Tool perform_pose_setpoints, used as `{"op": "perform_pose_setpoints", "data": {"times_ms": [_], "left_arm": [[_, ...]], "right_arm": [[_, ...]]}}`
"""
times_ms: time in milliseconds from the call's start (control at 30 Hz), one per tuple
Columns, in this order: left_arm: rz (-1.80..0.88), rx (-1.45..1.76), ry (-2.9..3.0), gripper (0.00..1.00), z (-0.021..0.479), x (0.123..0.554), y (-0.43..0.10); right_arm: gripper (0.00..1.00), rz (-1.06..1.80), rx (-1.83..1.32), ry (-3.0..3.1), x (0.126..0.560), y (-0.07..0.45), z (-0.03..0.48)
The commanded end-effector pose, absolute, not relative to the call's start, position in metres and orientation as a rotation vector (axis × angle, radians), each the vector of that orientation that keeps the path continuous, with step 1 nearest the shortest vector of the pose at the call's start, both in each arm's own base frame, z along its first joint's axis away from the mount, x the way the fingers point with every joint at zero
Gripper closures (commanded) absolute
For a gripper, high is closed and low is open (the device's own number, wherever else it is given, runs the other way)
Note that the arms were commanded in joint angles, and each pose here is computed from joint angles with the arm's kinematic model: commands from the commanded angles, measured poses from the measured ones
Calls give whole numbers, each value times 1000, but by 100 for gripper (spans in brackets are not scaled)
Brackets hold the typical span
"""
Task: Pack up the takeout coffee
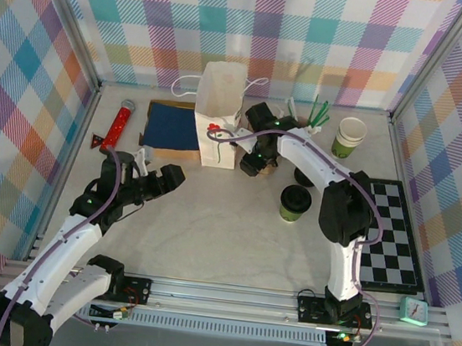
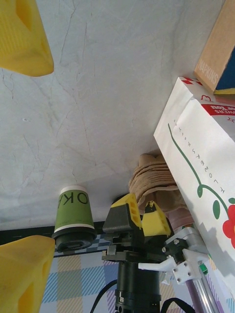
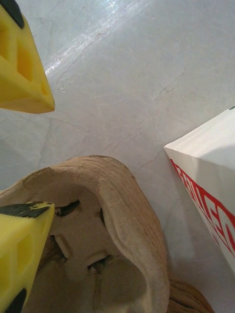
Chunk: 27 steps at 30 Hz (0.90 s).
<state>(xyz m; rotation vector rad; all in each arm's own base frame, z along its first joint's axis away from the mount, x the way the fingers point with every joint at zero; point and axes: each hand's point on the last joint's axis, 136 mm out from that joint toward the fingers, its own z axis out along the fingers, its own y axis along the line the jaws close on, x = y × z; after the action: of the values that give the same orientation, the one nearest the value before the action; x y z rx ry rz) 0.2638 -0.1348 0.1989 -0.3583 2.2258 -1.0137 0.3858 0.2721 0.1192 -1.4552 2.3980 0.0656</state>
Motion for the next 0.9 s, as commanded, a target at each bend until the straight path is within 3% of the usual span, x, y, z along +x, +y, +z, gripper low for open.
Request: {"op": "perform_pose_setpoints", "data": {"times_ms": [0,533,867], "left_arm": [[-1015,-349,2220,16,201,264,-133],[-1012,-353,2219,16,201,266,-131],[-1009,-356,2210,17,205,267,-130]], "right_arm": [[52,46,-1474,2383,389,275,121],[86,32,-1466,2365,390,275,128],[96,6,-1431,2311,393,278,142]]}}
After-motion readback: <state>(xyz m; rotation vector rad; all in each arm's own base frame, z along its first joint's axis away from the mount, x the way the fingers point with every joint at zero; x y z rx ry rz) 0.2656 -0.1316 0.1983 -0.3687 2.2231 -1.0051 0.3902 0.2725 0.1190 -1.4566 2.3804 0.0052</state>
